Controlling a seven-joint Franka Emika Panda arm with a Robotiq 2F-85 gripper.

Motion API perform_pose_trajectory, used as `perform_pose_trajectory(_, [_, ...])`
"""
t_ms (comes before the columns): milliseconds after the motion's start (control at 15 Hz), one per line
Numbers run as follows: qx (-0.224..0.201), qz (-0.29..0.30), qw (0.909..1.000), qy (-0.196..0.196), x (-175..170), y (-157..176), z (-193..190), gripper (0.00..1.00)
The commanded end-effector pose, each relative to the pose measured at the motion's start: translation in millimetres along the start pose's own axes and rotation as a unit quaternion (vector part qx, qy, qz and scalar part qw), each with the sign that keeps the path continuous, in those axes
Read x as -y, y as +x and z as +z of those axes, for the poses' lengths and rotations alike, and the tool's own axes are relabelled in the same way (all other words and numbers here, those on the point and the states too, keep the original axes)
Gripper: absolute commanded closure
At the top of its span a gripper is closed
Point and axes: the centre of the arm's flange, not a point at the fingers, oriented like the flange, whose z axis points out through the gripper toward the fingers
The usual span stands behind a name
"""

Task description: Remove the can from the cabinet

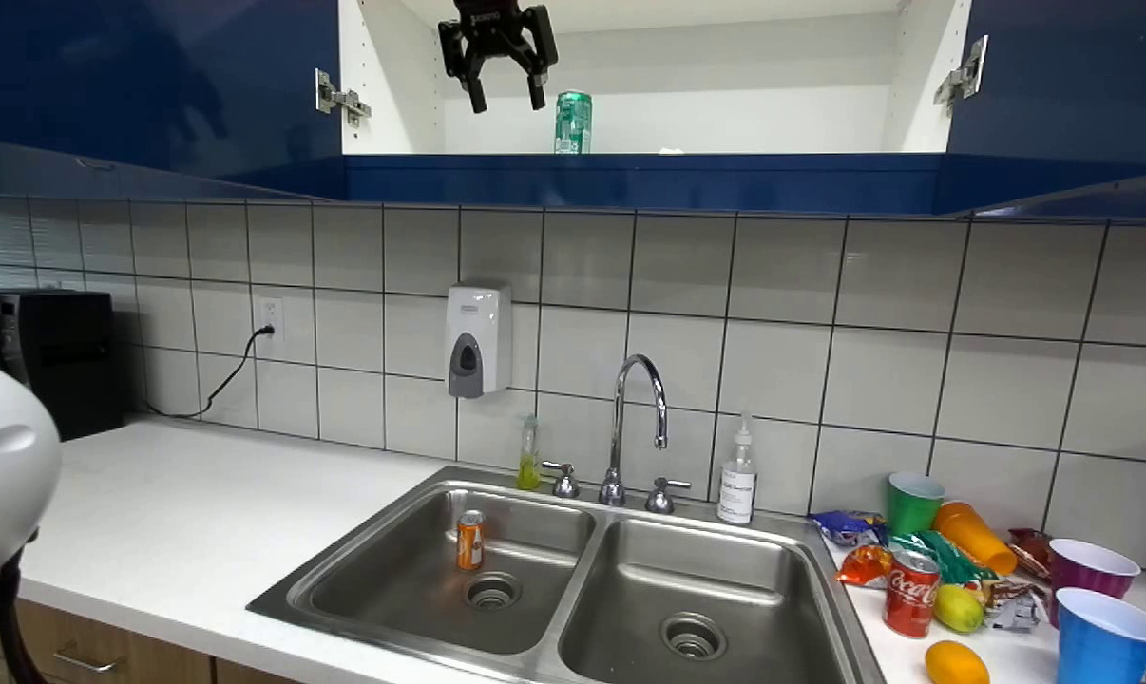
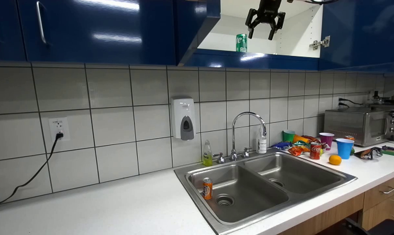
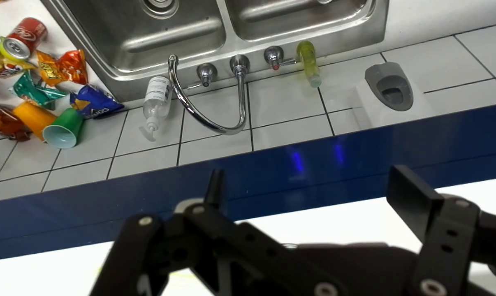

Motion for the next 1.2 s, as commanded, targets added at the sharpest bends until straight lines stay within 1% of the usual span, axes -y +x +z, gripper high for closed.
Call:
perform_pose_trajectory(0, [-0.019,0.0,0.9998,-0.01,-5,8,-3,0.0])
perform_pose_trajectory(200, [-0.03,0.002,0.9995,-0.009,-11,16,-2,0.0])
perform_pose_trajectory(667, [-0.053,0.005,0.9984,-0.019,-31,42,15,0.0])
perform_pose_trajectory(1133, [-0.076,-0.029,0.9964,-0.025,-22,75,32,0.0])
